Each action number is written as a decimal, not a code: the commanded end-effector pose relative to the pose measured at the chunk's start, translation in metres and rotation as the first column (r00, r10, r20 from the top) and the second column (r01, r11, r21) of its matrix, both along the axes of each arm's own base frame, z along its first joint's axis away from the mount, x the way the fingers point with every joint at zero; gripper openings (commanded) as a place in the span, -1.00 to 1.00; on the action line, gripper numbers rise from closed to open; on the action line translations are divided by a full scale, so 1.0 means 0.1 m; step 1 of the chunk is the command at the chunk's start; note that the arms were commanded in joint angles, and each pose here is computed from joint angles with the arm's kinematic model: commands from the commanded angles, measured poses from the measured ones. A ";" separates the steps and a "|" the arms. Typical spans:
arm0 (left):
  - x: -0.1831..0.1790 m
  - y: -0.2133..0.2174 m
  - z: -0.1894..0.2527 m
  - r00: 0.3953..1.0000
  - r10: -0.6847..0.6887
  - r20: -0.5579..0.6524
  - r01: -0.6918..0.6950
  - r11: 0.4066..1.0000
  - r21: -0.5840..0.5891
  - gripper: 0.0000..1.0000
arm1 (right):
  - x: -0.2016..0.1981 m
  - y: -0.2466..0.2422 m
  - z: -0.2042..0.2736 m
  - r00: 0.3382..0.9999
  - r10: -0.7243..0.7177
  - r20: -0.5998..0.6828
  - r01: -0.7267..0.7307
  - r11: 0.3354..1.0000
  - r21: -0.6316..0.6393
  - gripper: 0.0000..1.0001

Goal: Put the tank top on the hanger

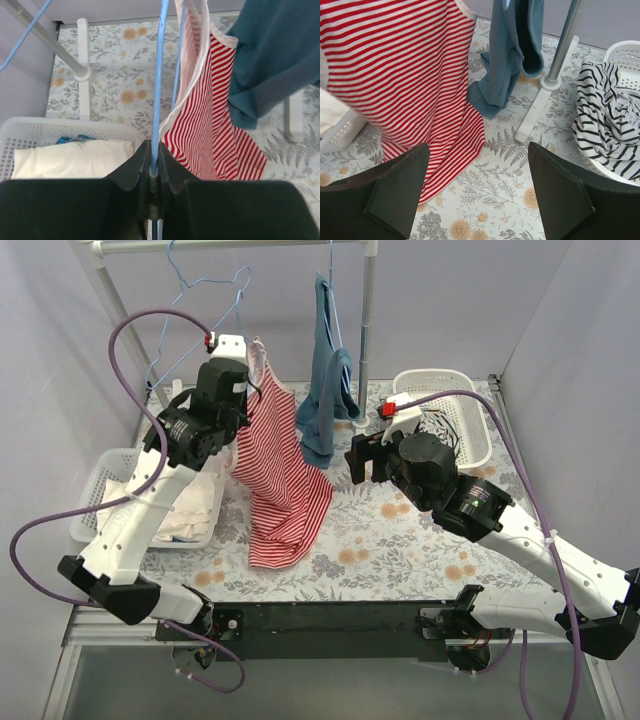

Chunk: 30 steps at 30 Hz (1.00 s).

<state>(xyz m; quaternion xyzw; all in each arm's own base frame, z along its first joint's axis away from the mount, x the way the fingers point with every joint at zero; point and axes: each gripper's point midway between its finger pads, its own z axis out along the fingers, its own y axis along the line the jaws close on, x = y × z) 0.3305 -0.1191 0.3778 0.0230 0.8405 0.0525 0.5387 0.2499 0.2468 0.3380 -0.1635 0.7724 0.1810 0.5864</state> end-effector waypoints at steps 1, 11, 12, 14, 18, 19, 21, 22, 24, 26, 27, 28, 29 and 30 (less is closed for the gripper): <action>0.31 -0.03 0.51 0.986 -0.072 0.153 0.084 0.994 -0.076 -1.00 | -0.03 -0.06 0.11 1.000 -0.008 0.016 0.007 0.998 0.057 0.74; 0.71 -0.08 1.14 0.955 -0.107 0.276 0.139 0.985 -0.099 -1.00 | -0.03 -0.07 0.21 0.999 -0.004 0.032 0.002 0.998 0.060 0.75; 0.71 -0.05 1.20 0.951 -0.103 0.291 0.138 0.985 -0.101 -1.00 | -0.03 -0.06 0.21 0.999 0.003 0.033 -0.005 0.998 0.058 0.74; 0.76 -0.02 1.22 0.949 -0.103 0.298 0.138 0.986 -0.098 -1.00 | -0.03 -0.06 0.23 0.999 0.001 0.035 -0.003 0.998 0.061 0.74; 0.90 0.01 1.17 0.950 -0.109 0.294 0.147 0.983 -0.110 -1.00 | -0.03 -0.06 0.23 0.999 0.006 0.033 -0.008 0.998 0.060 0.74; 0.94 0.02 1.19 0.948 -0.105 0.301 0.147 0.982 -0.119 -1.00 | -0.03 -0.05 0.24 0.999 0.007 0.034 -0.009 0.998 0.063 0.74; 0.98 -0.03 1.22 0.941 -0.124 0.314 0.172 0.977 -0.128 -1.00 | -0.03 -0.05 0.23 0.999 0.007 0.034 -0.009 0.998 0.061 0.74; 1.04 -0.06 1.19 0.943 -0.125 0.310 0.172 0.976 -0.131 -1.00 | -0.03 -0.05 0.25 0.999 0.007 0.036 -0.009 0.998 0.065 0.74; 1.08 -0.08 1.24 0.936 -0.130 0.326 0.184 0.973 -0.142 -1.00 | -0.04 -0.06 0.27 0.999 0.004 0.039 -0.006 0.998 0.070 0.75; 1.15 -0.13 1.24 0.933 -0.144 0.330 0.202 0.968 -0.149 -1.00 | -0.04 -0.06 0.26 0.999 0.005 0.036 -0.007 0.998 0.069 0.74; 1.17 -0.14 1.23 0.933 -0.145 0.330 0.204 0.967 -0.153 -1.00 | -0.04 -0.06 0.25 0.999 0.005 0.033 -0.007 0.998 0.068 0.74; 1.18 -0.16 1.22 0.931 -0.154 0.330 0.216 0.964 -0.159 -1.00 | -0.04 -0.06 0.24 1.000 0.005 0.029 -0.007 0.998 0.069 0.74; 1.23 -0.18 1.20 0.932 -0.154 0.328 0.216 0.963 -0.162 -1.00 | -0.05 -0.06 0.24 1.000 0.006 0.026 -0.008 0.998 0.070 0.74; 1.25 -0.19 1.17 0.932 -0.155 0.327 0.219 0.961 -0.167 -1.00 | -0.05 -0.06 0.23 1.000 0.005 0.023 -0.007 0.997 0.071 0.74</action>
